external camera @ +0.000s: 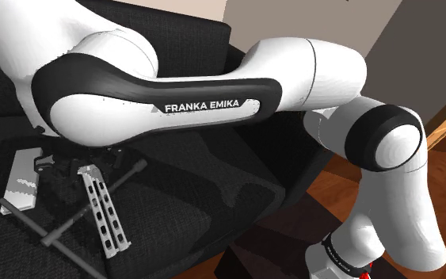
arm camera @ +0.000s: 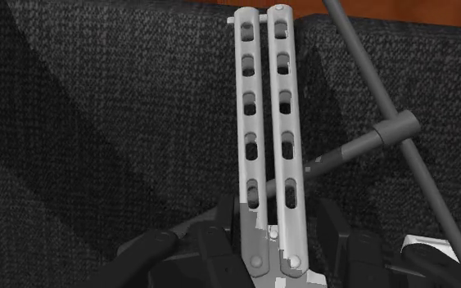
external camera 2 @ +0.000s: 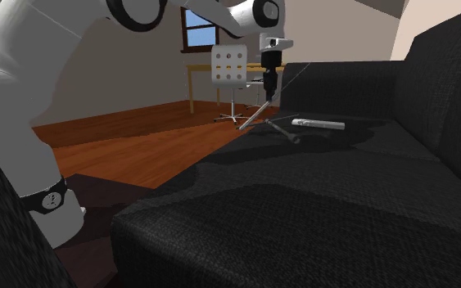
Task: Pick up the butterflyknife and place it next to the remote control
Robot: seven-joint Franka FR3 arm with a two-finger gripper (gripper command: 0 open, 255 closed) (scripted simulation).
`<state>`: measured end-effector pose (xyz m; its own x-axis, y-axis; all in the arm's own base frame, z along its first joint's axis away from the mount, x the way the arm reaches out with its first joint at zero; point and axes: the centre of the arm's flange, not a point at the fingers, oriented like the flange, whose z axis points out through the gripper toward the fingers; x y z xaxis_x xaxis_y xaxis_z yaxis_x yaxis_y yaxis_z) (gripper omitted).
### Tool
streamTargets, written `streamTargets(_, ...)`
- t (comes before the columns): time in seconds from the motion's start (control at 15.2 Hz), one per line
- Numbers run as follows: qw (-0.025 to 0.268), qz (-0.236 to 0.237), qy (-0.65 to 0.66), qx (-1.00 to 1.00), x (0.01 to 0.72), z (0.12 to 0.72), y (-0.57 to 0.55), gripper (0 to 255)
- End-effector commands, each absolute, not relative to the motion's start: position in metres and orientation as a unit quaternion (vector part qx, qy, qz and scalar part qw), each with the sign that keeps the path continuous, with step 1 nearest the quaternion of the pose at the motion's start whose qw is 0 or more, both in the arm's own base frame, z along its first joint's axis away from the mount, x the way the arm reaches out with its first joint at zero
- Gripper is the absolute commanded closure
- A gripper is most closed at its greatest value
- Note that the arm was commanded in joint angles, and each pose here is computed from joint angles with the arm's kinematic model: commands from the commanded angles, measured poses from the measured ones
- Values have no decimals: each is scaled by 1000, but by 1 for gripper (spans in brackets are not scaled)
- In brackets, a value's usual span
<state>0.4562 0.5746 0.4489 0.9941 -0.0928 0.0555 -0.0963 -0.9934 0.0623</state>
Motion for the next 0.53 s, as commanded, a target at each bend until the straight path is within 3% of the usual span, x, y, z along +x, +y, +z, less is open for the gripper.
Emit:
streamTargets(0.0, 33, 26, -48, 998, 449, 449, 602, 255)
streamTargets(0.46, 33, 26, -48, 998, 449, 412, 602, 255)
